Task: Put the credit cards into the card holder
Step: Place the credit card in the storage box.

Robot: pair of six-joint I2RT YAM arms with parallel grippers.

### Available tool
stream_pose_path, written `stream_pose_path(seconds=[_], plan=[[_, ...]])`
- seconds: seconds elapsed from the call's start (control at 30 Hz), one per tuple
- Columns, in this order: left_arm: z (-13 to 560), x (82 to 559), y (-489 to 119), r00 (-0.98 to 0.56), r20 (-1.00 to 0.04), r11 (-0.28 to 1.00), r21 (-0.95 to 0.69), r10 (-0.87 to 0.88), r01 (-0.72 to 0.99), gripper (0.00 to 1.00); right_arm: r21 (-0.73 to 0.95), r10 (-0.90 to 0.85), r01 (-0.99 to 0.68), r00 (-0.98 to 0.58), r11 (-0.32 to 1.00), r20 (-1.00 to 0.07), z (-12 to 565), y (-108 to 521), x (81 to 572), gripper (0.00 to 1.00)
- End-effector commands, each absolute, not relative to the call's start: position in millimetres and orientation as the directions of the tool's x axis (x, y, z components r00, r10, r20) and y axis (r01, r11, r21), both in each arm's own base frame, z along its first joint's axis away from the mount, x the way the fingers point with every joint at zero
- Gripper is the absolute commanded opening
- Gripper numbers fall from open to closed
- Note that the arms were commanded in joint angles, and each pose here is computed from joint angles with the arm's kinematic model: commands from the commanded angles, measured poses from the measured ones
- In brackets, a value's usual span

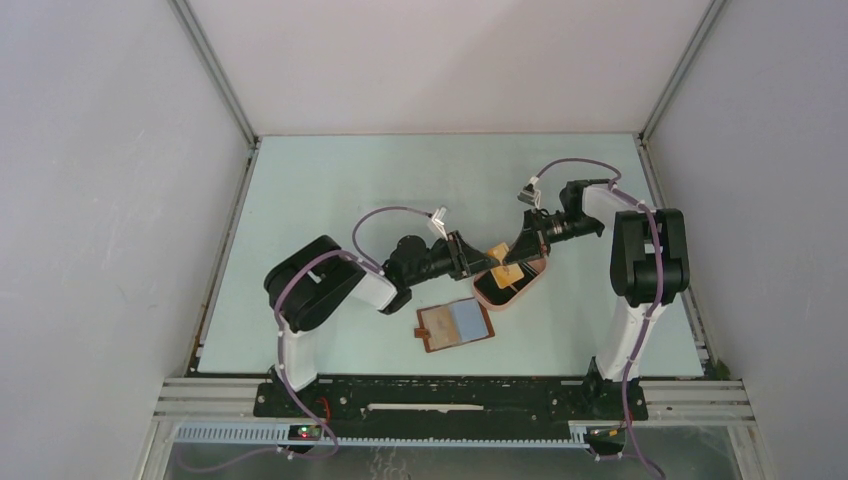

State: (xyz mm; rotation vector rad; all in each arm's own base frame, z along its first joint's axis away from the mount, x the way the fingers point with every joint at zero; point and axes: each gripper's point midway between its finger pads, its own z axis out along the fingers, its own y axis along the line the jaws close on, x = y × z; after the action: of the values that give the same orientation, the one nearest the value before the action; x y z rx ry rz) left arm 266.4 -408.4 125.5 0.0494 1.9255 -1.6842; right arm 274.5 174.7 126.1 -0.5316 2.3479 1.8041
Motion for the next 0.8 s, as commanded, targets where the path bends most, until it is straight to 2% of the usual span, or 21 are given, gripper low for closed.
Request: stream_pose_path(seconds=[0.0, 0.07, 0.13, 0.27, 0.33, 0.53, 0.77], plan=[[144, 271, -421, -0.834, -0.441, 0.135, -0.897, -0.331, 0.421, 0.25, 0.908, -0.187, -0.359, -0.928, 0.216, -0.323, 127, 174, 282, 0.17], [141, 273, -422, -0.837, -0.438, 0.142, -0.899, -0.328, 0.415, 0.11, 0.905, -0.194, -0.356, -0.929, 0.235, -0.315, 123, 173, 282, 0.21], [137, 273, -423, -0.838, -0.440, 0.152, -0.898, -0.323, 0.413, 0.04, 0.900, -0.198, -0.354, -0.930, 0.253, -0.310, 120, 172, 283, 0.25], [129, 276, -422, -0.837, -0.442, 0.183, -0.897, -0.322, 0.403, 0.01, 0.874, -0.206, -0.378, -0.922, 0.306, -0.327, 115, 168, 285, 0.45], [127, 277, -422, -0.839, -0.437, 0.192, -0.899, -0.324, 0.394, 0.01, 0.858, -0.208, -0.395, -0.916, 0.328, -0.342, 113, 167, 286, 0.51], [124, 278, -423, -0.848, -0.419, 0.193, -0.907, -0.325, 0.374, 0.00, 0.824, -0.240, -0.446, -0.893, 0.349, -0.382, 113, 168, 283, 0.53], [124, 281, -424, -0.853, -0.395, 0.189, -0.918, -0.340, 0.350, 0.01, 0.707, -0.343, -0.538, -0.842, 0.460, -0.417, 92, 173, 282, 0.55]])
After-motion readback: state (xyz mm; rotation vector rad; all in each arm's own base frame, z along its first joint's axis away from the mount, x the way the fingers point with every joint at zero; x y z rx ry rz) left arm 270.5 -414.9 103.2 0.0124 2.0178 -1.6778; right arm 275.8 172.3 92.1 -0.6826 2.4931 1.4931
